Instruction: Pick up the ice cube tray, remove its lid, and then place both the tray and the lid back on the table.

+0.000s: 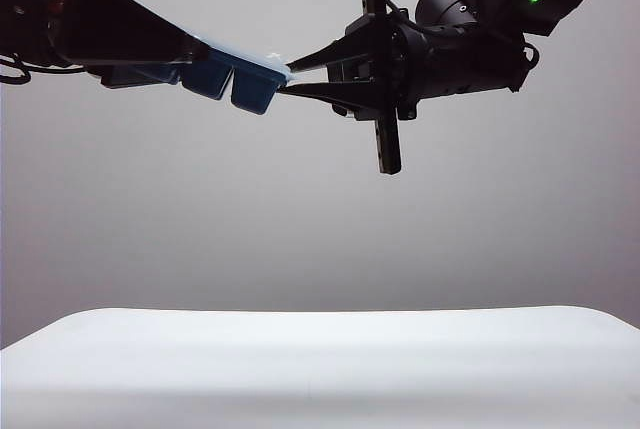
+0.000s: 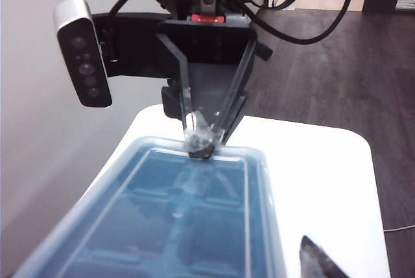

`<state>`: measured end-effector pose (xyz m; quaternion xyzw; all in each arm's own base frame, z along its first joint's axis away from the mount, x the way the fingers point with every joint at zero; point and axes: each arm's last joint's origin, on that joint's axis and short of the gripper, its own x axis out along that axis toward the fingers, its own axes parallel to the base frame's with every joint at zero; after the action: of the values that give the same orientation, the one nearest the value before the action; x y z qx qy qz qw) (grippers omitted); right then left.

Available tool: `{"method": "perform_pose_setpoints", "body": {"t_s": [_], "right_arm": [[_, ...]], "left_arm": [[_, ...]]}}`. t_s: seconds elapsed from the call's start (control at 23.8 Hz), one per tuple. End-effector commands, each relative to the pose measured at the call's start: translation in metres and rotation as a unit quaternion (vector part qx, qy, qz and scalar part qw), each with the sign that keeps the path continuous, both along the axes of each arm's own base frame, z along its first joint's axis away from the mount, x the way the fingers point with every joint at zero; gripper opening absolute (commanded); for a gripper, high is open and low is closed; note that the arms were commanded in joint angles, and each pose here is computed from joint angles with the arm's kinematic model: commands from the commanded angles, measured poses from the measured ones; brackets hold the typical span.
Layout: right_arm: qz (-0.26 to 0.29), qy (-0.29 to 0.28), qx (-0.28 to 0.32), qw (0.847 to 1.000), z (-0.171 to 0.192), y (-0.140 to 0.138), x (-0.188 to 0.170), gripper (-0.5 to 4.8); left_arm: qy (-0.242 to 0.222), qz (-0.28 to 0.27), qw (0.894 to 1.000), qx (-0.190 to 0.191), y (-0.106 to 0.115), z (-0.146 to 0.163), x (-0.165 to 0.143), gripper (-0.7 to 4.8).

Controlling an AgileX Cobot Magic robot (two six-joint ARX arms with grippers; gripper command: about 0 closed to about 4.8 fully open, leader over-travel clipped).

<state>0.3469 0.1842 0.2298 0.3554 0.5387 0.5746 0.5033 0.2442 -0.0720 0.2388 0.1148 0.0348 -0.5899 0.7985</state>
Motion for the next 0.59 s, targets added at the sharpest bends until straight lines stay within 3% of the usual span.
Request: {"method": "perform_pose_setpoints", "body": {"t_s": [0.04,0.59], "right_arm": [[0.004,-0.004,0.006,1.0,0.0039,0.0004,-0.0003,-0.05],[0.017,-0.01,0.01,1.0,0.0069,0.0101,-0.0039,-0.05]], "left_arm": [[-0.01,-0.001,1.0,0.003,-0.0006,0.0021,0.0002,4.79],[-0.002,0.004,1.0,0.009,-0.0038,0.0003,-0.0008,4.79]]}}
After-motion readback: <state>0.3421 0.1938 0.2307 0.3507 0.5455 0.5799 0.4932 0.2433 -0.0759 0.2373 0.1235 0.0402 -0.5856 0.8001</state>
